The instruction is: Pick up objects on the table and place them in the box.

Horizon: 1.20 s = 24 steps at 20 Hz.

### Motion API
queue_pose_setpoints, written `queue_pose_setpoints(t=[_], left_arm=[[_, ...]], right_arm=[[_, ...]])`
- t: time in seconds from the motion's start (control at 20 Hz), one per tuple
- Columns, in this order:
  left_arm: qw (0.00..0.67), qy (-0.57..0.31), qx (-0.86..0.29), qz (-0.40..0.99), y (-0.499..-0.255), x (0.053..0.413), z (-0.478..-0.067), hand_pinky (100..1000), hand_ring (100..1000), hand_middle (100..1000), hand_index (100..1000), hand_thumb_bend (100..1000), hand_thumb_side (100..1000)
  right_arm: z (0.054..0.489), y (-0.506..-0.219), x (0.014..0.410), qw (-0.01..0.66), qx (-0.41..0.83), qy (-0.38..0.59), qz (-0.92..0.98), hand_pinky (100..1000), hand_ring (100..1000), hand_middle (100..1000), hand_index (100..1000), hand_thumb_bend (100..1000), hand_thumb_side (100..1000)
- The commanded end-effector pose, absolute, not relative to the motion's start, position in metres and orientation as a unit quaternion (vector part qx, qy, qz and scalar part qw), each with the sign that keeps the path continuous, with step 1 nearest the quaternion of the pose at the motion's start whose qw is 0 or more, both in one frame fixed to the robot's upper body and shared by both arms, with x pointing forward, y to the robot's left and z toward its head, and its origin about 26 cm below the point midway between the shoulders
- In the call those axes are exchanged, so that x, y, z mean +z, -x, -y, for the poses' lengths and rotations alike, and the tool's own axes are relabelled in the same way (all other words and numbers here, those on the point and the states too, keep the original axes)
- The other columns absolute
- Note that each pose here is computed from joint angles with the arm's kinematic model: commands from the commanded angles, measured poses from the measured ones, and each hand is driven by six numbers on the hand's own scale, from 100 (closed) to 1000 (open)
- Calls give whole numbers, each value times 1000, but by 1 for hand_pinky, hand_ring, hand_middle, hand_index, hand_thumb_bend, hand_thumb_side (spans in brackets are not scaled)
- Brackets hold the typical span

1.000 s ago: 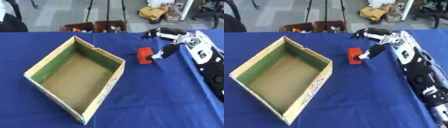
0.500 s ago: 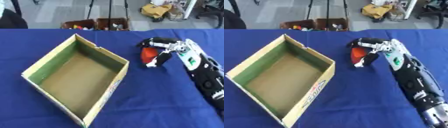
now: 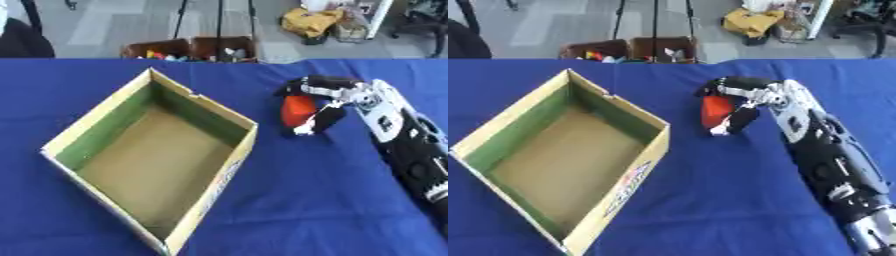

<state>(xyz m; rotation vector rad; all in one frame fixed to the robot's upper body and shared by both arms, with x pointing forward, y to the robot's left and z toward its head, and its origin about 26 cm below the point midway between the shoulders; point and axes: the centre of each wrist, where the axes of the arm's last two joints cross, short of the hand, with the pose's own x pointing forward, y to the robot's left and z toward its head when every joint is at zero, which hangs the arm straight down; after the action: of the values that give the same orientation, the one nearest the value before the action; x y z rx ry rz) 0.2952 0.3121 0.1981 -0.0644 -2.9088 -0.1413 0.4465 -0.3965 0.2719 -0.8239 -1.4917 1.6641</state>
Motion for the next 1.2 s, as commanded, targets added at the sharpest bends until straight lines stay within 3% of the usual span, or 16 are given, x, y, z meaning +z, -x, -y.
queue_pose_setpoints(t=[0.05,0.65,1.2], left_arm=[[102,19,-59,993,-293,206,-313,480,685,825,894,100,827],[113,16,-59,992,-290,203,-318,482,685,822,893,100,823],[114,17,-57,992,-289,203,-319,483,684,822,894,100,822]], right_arm=[[410,-438,288,350,678,324,559,849,871,868,936,439,444],[413,-423,315,308,663,332,597,849,869,874,936,444,499],[414,-420,317,312,662,328,598,849,869,874,934,449,499]])
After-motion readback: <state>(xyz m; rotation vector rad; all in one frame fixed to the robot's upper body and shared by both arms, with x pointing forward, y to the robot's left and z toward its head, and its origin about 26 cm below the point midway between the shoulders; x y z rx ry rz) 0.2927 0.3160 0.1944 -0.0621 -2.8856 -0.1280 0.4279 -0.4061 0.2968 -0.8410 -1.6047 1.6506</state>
